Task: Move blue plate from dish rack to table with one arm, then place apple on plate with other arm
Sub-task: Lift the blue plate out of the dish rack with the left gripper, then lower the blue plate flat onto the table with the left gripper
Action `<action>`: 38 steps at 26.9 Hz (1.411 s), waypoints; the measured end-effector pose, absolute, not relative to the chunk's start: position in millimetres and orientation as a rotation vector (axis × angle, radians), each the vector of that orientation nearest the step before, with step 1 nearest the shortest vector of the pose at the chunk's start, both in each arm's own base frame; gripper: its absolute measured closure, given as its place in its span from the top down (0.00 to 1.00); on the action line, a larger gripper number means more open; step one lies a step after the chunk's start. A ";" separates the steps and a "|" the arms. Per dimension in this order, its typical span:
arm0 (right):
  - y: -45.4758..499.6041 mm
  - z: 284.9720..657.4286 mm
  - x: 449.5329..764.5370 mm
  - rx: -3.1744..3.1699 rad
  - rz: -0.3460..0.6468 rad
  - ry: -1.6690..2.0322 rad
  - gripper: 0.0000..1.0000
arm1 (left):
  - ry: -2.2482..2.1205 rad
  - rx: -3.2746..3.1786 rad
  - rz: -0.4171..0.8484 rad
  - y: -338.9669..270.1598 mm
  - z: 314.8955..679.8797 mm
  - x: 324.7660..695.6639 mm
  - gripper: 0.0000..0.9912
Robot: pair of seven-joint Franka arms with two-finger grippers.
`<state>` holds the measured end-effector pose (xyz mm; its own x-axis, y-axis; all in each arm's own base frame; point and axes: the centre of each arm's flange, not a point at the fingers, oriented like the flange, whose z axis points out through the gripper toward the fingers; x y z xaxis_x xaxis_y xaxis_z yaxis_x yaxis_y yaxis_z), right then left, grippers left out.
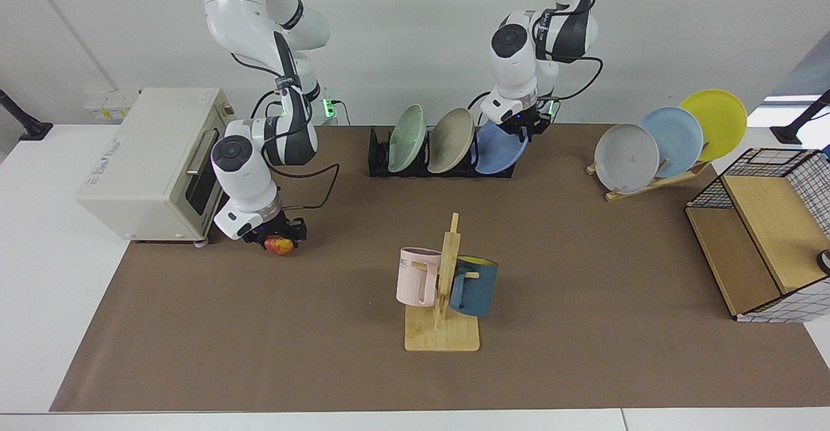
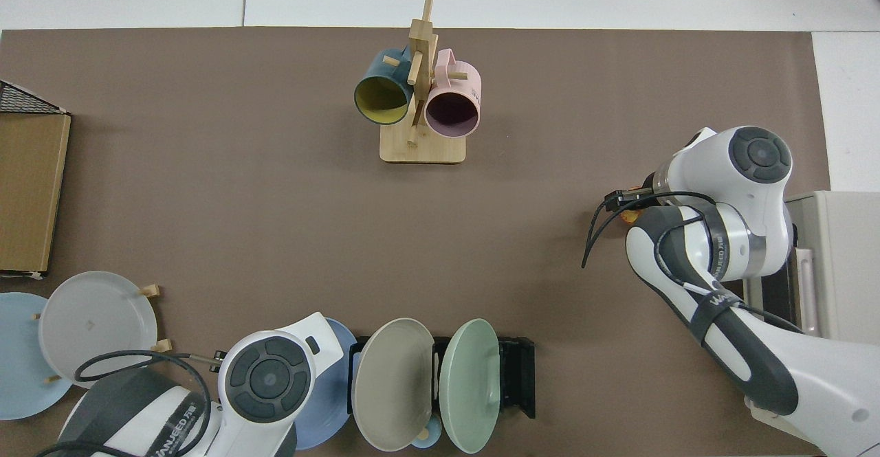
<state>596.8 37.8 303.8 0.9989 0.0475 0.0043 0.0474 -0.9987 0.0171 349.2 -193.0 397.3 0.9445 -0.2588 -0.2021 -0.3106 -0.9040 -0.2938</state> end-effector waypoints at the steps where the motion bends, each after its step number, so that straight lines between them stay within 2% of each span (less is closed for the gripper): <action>1: 38.1 305.5 597.5 3.124 0.013 0.075 0.75 | 0.418 -2.774 0.225 -193.2 397.9 349.4 0.19; 4: 38.8 308.7 598.8 3.124 0.023 0.076 0.75 | 0.418 -2.778 0.214 -195.0 402.3 351.2 0.17; 5: 39.0 309.2 599.1 3.124 0.025 0.077 0.75 | 0.418 -2.779 0.211 -196.0 404.9 351.9 0.13; 9: 39.3 309.6 599.2 3.124 0.026 0.077 0.75 | 0.418 -2.773 0.213 -199.8 415.5 353.1 0.13; 14: 39.6 309.6 599.2 3.124 0.026 0.078 0.75 | 0.424 -2.734 0.210 -200.5 428.8 355.7 0.05; 26: 47.4 317.9 602.1 3.125 0.052 0.097 0.75 | 0.409 -2.686 0.154 -201.7 470.2 367.7 0.05; 31: 47.6 320.0 602.3 3.125 0.058 0.097 0.75 | 0.323 -2.714 0.081 -184.6 500.4 390.8 0.05; 38: 47.6 320.0 602.3 3.125 0.057 0.097 0.75 | 0.180 -2.794 -0.012 -148.1 550.1 446.9 0.05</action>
<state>602.3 47.6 320.0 0.9974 0.0625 0.0363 0.0620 -0.9980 0.0157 446.9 -148.1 550.1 0.9919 -0.1262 -0.0130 -0.1232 -0.9340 -0.3354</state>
